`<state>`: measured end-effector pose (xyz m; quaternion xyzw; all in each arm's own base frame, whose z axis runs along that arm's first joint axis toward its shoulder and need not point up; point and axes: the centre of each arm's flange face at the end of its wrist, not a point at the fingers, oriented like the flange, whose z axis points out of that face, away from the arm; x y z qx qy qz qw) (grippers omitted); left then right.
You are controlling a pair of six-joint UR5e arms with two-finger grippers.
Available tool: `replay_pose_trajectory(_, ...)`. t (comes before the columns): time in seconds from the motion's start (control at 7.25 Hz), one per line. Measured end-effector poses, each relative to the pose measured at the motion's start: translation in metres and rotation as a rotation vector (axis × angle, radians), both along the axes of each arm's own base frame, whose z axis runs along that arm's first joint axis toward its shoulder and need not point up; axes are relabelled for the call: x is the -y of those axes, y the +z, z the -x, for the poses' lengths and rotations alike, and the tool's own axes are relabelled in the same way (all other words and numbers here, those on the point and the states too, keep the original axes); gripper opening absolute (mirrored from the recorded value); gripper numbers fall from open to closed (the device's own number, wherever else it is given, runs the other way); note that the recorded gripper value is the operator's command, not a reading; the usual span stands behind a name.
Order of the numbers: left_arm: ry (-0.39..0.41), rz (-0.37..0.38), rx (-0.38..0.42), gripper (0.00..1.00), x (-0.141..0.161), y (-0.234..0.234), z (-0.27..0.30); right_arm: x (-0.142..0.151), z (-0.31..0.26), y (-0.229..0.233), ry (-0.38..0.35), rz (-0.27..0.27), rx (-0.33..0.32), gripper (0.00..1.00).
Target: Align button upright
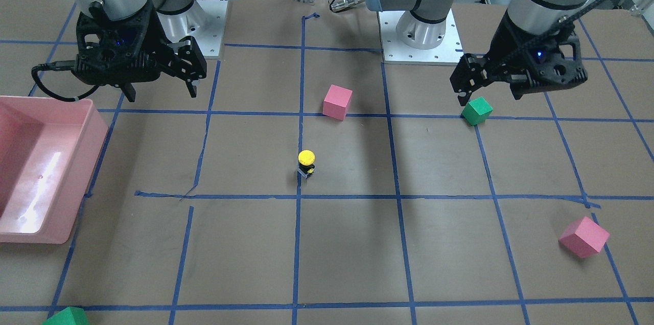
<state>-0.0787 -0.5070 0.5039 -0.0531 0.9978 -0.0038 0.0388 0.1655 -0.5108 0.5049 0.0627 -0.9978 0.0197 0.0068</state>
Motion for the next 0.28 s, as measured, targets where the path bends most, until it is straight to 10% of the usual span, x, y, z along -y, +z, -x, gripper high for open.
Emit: replay_pose_trajectory(0.28, -0.005, 0.005, -0.035, 1.00, -0.0120, 0.0083, 0.0062, 0.0000, 0.0000, 0.0000, 0.000, 0.000, 0.000, 1.00)
